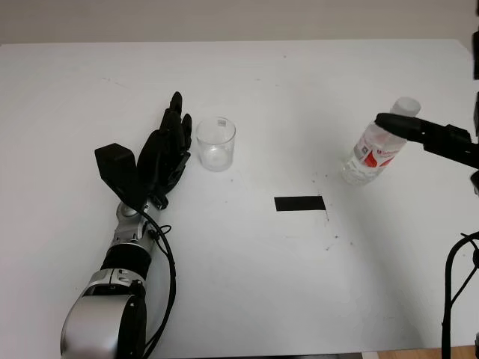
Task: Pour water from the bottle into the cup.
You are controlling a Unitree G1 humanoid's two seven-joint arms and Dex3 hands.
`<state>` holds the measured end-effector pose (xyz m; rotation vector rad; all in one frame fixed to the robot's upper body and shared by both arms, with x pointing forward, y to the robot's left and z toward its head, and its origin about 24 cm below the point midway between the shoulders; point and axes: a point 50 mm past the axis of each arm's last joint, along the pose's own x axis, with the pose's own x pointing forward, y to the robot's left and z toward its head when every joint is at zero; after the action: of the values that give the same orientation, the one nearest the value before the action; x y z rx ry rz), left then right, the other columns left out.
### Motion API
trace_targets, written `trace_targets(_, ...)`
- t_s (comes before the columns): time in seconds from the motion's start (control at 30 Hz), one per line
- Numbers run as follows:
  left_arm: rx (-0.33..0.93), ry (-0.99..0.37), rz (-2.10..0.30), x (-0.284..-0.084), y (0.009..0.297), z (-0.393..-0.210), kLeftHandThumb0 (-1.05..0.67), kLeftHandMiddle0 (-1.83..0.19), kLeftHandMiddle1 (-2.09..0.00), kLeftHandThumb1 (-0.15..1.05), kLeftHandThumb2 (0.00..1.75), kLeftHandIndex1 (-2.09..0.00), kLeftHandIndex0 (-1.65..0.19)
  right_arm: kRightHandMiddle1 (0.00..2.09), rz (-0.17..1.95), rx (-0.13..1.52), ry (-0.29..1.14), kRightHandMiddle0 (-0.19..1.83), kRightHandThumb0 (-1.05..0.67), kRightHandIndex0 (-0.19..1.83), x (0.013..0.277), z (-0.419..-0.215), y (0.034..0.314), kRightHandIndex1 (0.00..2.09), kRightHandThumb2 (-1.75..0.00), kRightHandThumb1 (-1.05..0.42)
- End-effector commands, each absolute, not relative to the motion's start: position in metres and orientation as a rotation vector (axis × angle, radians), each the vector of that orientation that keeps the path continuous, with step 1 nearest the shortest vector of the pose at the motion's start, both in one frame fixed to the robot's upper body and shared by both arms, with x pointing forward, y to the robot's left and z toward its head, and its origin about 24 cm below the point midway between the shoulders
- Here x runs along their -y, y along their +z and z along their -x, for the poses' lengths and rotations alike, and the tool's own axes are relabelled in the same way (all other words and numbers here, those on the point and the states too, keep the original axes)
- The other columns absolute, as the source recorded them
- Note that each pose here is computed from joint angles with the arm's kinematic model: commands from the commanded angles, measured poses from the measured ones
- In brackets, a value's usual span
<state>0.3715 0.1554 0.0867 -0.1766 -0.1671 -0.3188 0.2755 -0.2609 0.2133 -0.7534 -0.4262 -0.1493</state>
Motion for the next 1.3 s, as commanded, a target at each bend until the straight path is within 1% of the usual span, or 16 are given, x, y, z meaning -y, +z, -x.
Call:
trace_targets(0.0,0.164,-0.318,0.172,-0.158,0.087,-0.372,-0.85,0.19,0.00,1.05,0.82,0.00,0.19,0.00,0.722,0.415,-0.130,-0.19,-1.04,-0.19,0.257,-0.276,0.215,0.00,-0.06,-0.92)
trace_targets(0.13,0.166,-0.316,0.173,-0.159,0.087,-0.372,-0.86,0.19,0.00,1.05,0.81,0.00,0.19,0.00,0.665,0.385,-0.097,-0.19,-1.02,-0.19,0.256,-0.283,0.205,0.00,-0.06,-0.92)
trace_targets(0.23,0.166,-0.314,0.180,-0.161,0.088,-0.373,-0.86,0.19,0.00,1.05,0.80,0.00,0.19,0.00,0.673,0.366,-0.100,-0.19,-1.04,-0.19,0.258,-0.288,0.197,0.00,-0.07,-0.96)
trace_targets(0.4,0.168,-0.314,0.174,-0.165,0.088,-0.372,-0.85,0.19,0.00,1.05,0.78,0.00,0.19,0.00,0.611,0.326,-0.115,-0.19,-1.05,-0.19,0.264,-0.297,0.179,0.00,-0.07,-0.98)
trace_targets(0.47,0.166,-0.311,0.171,-0.166,0.088,-0.372,-0.86,0.19,0.00,1.05,0.78,0.00,0.19,0.00,0.563,0.310,-0.111,-0.19,-1.05,-0.19,0.266,-0.299,0.173,0.00,-0.06,-0.97)
trace_targets(0.57,0.163,-0.307,0.163,-0.170,0.087,-0.372,-0.87,0.19,0.00,1.05,0.78,0.00,0.19,0.00,0.557,0.307,-0.124,-0.19,-1.05,-0.19,0.268,-0.303,0.164,0.00,-0.05,-0.96)
trace_targets(0.73,0.161,-0.303,0.165,-0.173,0.087,-0.372,-0.87,0.19,0.00,1.05,0.77,0.00,0.19,0.00,0.570,0.302,-0.154,-0.19,-1.05,-0.19,0.272,-0.307,0.154,0.00,-0.06,-0.97)
trace_targets(0.93,0.162,-0.302,0.168,-0.175,0.087,-0.371,-0.87,0.19,0.00,1.05,0.77,0.00,0.19,0.00,0.567,0.255,-0.221,-0.19,-1.05,-0.19,0.281,-0.309,0.140,0.00,-0.06,-0.98)
trace_targets(1.13,0.164,-0.298,0.149,-0.177,0.086,-0.370,-0.89,0.19,0.00,1.05,0.75,0.00,0.19,0.00,0.494,0.225,-0.247,-0.19,-0.98,-0.19,0.290,-0.312,0.123,0.00,-0.05,-0.94)
trace_targets(1.27,0.165,-0.301,0.162,-0.176,0.086,-0.370,-0.88,0.19,0.00,1.05,0.75,0.00,0.19,0.00,0.418,0.220,-0.226,-0.19,-0.95,-0.19,0.291,-0.316,0.116,0.00,-0.05,-0.93)
